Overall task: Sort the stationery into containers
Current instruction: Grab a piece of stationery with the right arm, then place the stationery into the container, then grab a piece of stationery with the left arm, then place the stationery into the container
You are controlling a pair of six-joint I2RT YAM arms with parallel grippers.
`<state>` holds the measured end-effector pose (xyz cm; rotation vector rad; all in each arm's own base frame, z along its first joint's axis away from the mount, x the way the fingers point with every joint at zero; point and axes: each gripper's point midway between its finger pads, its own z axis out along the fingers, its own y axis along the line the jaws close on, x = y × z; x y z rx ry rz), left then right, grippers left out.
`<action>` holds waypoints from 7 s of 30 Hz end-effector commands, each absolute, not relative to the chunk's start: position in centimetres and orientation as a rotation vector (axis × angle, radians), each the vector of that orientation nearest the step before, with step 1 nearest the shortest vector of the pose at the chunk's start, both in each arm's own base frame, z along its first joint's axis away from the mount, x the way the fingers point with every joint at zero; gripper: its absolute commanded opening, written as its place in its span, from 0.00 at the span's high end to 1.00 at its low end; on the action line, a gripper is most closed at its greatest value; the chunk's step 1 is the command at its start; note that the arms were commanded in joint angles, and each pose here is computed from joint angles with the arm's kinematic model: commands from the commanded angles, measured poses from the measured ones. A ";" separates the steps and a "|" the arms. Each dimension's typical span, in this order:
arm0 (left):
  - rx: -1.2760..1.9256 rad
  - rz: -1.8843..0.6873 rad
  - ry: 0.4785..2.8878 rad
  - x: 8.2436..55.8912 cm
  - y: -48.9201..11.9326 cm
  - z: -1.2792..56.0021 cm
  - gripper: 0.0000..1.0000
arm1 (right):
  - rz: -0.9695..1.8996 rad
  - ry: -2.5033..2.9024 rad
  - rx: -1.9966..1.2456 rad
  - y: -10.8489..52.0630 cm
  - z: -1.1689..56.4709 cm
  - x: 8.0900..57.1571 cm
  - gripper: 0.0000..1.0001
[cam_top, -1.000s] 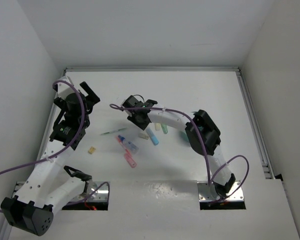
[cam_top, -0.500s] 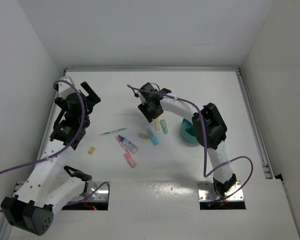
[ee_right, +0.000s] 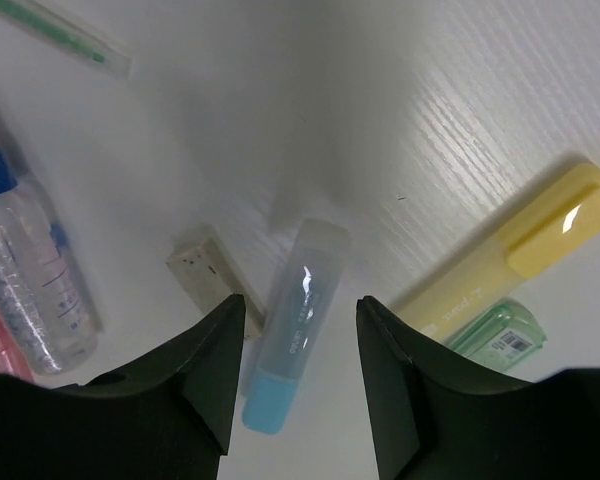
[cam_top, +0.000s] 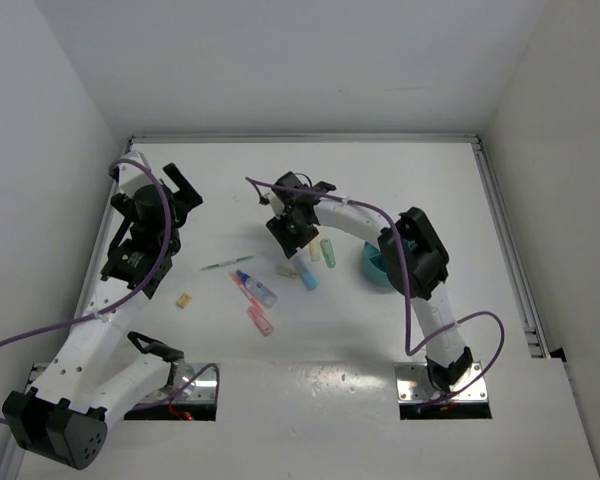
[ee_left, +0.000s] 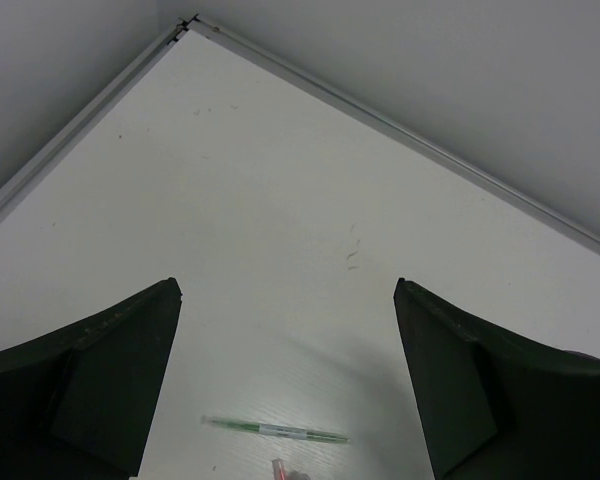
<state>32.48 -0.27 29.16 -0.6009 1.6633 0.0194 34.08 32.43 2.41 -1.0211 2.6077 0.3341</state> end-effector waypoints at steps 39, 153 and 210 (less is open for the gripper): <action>-0.454 -0.114 1.710 34.6 -3.6 29.3 0.09 | -0.195 1.724 -0.334 20.6 26.0 42.6 1.00; 0.029 0.001 2.605 41.3 -30.9 0.4 0.60 | -0.176 1.744 -0.152 6.8 26.7 34.9 0.57; 0.561 -1.502 1.248 32.7 -53.2 26.0 1.00 | -0.435 1.402 0.072 0.2 30.1 32.6 0.89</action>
